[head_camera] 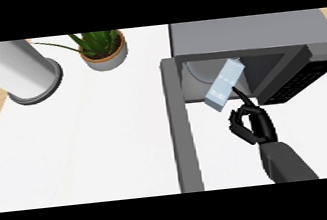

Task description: Pick up the milk, place it into the microwave and close the microwave

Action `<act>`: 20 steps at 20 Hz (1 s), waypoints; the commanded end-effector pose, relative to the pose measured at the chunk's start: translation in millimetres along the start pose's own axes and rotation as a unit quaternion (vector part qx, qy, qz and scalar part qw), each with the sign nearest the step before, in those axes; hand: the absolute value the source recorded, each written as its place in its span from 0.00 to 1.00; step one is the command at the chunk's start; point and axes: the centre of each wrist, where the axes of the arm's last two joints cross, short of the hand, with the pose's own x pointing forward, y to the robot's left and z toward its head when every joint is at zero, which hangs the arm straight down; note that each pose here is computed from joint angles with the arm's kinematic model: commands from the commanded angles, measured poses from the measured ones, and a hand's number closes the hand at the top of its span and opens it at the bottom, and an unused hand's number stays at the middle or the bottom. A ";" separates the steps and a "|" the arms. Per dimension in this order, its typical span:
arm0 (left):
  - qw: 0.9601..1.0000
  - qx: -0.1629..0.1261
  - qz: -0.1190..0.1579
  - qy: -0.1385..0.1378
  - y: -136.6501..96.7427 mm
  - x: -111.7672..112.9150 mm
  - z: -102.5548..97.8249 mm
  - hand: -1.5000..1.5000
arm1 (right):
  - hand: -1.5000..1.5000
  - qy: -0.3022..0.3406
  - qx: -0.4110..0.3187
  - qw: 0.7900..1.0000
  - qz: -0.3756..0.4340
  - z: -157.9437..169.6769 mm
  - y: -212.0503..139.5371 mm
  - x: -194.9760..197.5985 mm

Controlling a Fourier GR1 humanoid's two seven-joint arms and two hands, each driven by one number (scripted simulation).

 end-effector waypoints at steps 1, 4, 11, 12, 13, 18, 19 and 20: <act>1.000 -0.025 0.003 -0.018 -3.0 10.9 1.0 0.00 | 1.00 -0.031 0.009 0.999 0.021 -24.6 -0.9 9.3; 1.000 -0.016 0.010 -0.020 -6.2 7.0 -6.8 0.00 | 1.00 -0.051 0.013 0.998 0.016 -49.3 15.4 22.4; 0.999 -0.028 0.010 -0.017 5.1 3.1 -11.0 0.00 | 1.00 -0.032 0.006 0.998 0.053 -100.1 -3.7 50.8; 1.000 -0.025 0.005 -0.015 -7.1 7.6 -0.4 0.00 | 1.00 -0.025 0.006 0.999 0.048 -106.1 -11.1 55.8; 1.000 -0.026 0.012 -0.001 -5.6 8.5 -0.9 0.00 | 1.00 -0.025 0.008 0.998 0.055 -111.8 -5.0 59.1; 0.999 -0.038 -0.002 -0.012 -6.8 7.0 -13.2 0.00 | 1.00 -0.014 0.001 0.998 0.066 -136.1 -22.1 79.4; 0.999 -0.040 0.010 -0.026 1.9 3.6 -24.8 0.00 | 1.00 -0.013 0.003 0.998 0.066 -156.6 -15.2 97.0; 0.999 -0.038 0.005 -0.020 0.3 0.7 -24.6 0.00 | 1.00 -0.016 -0.003 0.998 0.067 -145.8 -24.4 88.1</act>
